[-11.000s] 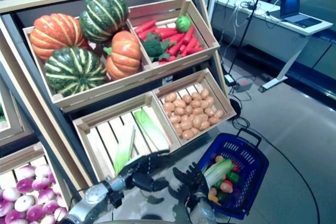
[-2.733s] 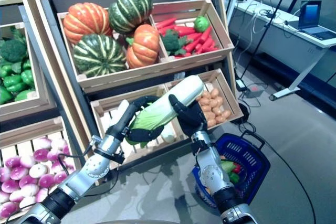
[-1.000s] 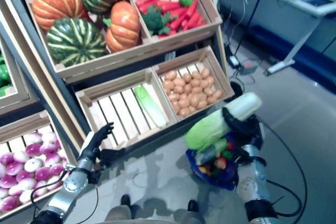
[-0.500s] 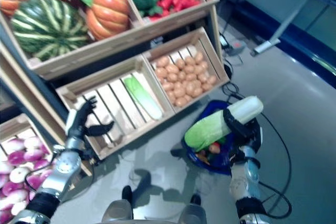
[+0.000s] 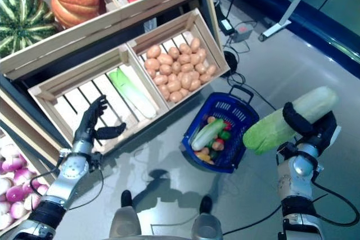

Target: Put vegetables into the basket

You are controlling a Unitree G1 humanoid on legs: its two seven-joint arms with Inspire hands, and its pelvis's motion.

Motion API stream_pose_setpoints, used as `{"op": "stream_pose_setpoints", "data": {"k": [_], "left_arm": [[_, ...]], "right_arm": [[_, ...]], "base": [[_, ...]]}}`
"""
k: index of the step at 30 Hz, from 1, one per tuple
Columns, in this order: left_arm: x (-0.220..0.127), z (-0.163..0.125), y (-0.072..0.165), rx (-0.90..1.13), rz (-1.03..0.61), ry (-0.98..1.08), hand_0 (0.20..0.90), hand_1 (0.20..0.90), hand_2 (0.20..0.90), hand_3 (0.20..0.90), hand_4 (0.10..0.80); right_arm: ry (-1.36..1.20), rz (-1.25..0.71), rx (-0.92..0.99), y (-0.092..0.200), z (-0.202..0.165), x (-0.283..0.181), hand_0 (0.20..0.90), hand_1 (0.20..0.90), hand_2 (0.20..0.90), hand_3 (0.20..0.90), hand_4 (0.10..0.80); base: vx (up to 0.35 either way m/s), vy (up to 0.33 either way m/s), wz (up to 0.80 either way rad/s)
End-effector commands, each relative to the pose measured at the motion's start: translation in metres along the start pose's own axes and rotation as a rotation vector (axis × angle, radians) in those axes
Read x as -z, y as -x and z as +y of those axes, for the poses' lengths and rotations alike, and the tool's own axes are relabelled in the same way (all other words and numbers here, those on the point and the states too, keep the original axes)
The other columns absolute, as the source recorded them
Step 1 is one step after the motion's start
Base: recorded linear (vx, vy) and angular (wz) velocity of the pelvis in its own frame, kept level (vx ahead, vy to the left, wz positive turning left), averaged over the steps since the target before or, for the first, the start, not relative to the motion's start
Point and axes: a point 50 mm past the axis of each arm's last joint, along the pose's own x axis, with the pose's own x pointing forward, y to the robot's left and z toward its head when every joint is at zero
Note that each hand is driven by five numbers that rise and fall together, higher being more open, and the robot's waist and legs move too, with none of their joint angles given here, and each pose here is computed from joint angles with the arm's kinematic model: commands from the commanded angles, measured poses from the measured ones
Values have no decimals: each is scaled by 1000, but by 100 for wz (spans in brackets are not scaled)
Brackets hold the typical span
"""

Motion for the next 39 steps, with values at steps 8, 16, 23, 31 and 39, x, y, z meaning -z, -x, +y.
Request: {"op": "stream_pose_setpoints", "data": {"k": [8, 16, 23, 31, 39], "left_arm": [[-108, 14, -29, -46, -470, 41, 900, 900, 900, 900, 800], [-144, 6, -36, -45, -602, 57, 900, 900, 900, 900, 800], [-174, 12, -39, -58, -728, 47, 900, 900, 900, 900, 800], [-191, 24, -41, -100, -791, -58, 900, 900, 900, 900, 800], [-220, 77, -73, -333, -759, -493, 900, 900, 900, 900, 800]], "right_arm": [[-94, -310, -120, -41, 50, -92, 300, 300, 300, 300, 400], [-117, -285, -164, -57, 80, -117, 300, 300, 300, 300, 400], [-136, -233, -166, -69, 90, -130, 900, 900, 900, 900, 800], [-144, -138, -221, -72, 91, -119, 900, 900, 900, 900, 800], [-93, 30, -354, -72, 89, -91, 900, 900, 900, 900, 800]], "base": [[-86, 12, 8], [-68, 35, 9], [-56, 16, 7], [17, 5, 0], [80, 37, -7]]}}
